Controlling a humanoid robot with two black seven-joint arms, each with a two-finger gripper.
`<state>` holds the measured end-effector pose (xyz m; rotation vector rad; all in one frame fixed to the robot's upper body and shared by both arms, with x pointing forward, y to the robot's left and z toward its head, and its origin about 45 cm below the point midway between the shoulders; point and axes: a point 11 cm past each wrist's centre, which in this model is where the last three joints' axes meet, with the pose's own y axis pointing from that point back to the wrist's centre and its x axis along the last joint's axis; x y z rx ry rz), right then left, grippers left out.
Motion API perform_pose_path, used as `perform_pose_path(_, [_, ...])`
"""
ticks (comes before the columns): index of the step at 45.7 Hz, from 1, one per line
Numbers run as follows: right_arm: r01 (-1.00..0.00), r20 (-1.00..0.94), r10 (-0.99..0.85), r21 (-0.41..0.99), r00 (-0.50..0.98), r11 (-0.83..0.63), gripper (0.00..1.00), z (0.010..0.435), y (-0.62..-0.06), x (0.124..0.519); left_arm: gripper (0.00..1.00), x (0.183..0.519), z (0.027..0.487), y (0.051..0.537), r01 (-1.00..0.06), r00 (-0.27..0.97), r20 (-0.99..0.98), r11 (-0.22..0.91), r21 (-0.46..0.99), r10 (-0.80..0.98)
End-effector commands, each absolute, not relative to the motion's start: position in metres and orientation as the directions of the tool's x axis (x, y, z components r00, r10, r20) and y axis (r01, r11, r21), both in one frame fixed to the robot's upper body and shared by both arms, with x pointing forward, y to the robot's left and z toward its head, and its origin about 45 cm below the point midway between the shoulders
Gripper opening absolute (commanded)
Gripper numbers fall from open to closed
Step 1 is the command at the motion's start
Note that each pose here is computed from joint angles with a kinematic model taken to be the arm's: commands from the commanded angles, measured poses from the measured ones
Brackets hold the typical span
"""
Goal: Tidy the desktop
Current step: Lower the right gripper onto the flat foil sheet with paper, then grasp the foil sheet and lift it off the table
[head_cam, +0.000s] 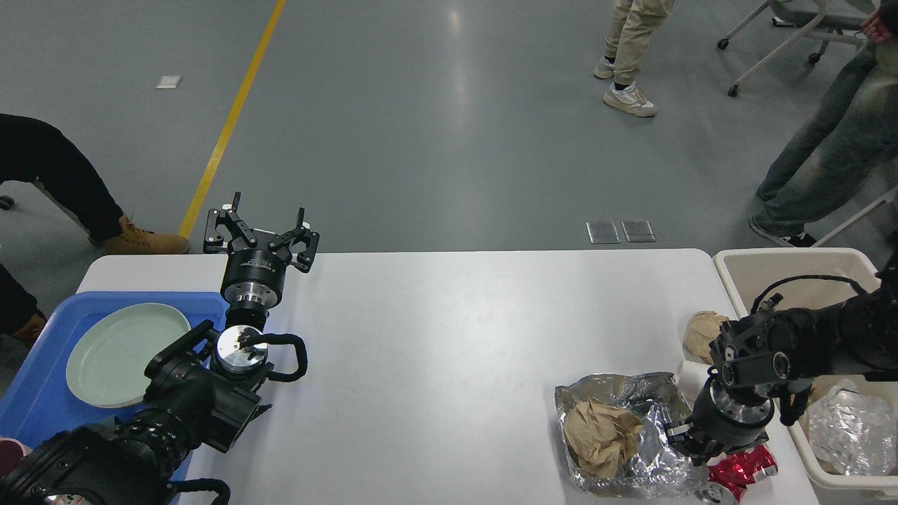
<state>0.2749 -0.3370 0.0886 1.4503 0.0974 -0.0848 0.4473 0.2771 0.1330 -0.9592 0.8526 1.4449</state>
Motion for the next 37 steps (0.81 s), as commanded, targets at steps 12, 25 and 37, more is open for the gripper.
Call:
perform_pose_path(12, [0.114,-0.117,0.024,0.989,0.993,0.096,0.0,0.126,-0.321,0.303,0.97,0.447,0.133,0.277,-0.996,-0.02,-0.915,-0.091,-0.018,0.403])
perform_pose_path(25, [0.154,-0.16,0.05,0.982,0.986,0.107,0.0,0.194,-0.309,0.336,0.97,0.447,0.133,0.277,-0.996,-0.02,-0.915,-0.091,-0.018,0.403])
perform_pose_path(37, [0.2,-0.21,0.068,0.971,0.975,0.133,0.0,0.232,-0.304,0.344,0.97,0.447,0.133,0.277,-0.996,-0.02,-0.915,-0.091,-0.018,0.403])
